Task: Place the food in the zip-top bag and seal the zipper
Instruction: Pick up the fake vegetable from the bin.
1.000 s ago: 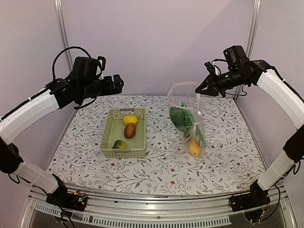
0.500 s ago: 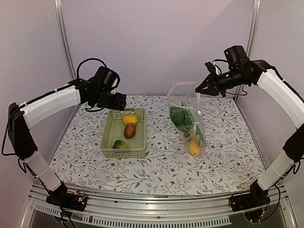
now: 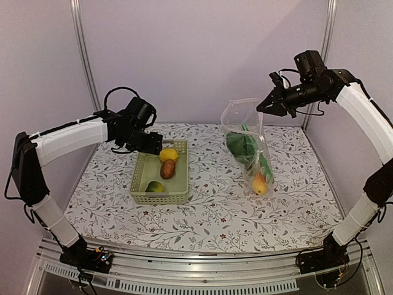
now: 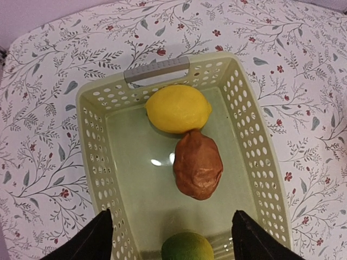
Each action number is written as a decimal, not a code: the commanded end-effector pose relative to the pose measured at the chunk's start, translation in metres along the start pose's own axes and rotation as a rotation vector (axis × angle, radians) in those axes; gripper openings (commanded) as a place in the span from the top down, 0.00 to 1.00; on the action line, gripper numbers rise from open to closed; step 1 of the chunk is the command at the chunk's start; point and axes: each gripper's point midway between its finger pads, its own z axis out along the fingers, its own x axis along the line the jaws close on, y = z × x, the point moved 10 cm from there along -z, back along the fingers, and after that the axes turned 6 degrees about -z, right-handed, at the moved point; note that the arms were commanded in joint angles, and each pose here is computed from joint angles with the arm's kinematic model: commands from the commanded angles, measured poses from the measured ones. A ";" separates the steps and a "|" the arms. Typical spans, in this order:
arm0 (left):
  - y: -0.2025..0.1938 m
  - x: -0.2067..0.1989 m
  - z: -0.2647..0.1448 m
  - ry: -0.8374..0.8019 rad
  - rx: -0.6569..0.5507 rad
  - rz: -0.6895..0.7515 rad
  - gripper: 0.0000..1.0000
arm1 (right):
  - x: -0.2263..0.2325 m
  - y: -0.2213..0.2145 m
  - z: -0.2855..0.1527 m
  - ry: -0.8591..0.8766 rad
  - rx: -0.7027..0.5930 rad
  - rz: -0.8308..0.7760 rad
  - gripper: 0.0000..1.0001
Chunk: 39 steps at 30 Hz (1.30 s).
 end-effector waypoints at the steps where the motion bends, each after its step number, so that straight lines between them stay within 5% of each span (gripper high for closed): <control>1: -0.002 0.005 0.001 0.005 0.011 -0.006 0.25 | -0.007 0.000 0.006 -0.020 0.038 0.004 1.00; 22: 0.007 -0.006 0.020 0.007 0.039 -0.008 0.25 | -0.011 0.007 0.017 0.052 0.079 -0.039 1.00; 31: 0.001 -0.022 0.064 -0.001 0.233 -0.016 0.26 | -0.009 -0.003 0.010 0.108 0.074 -0.022 1.00; 39: -0.012 -0.026 0.107 0.071 0.360 0.025 0.15 | -0.014 -0.008 0.008 0.052 0.054 -0.053 1.00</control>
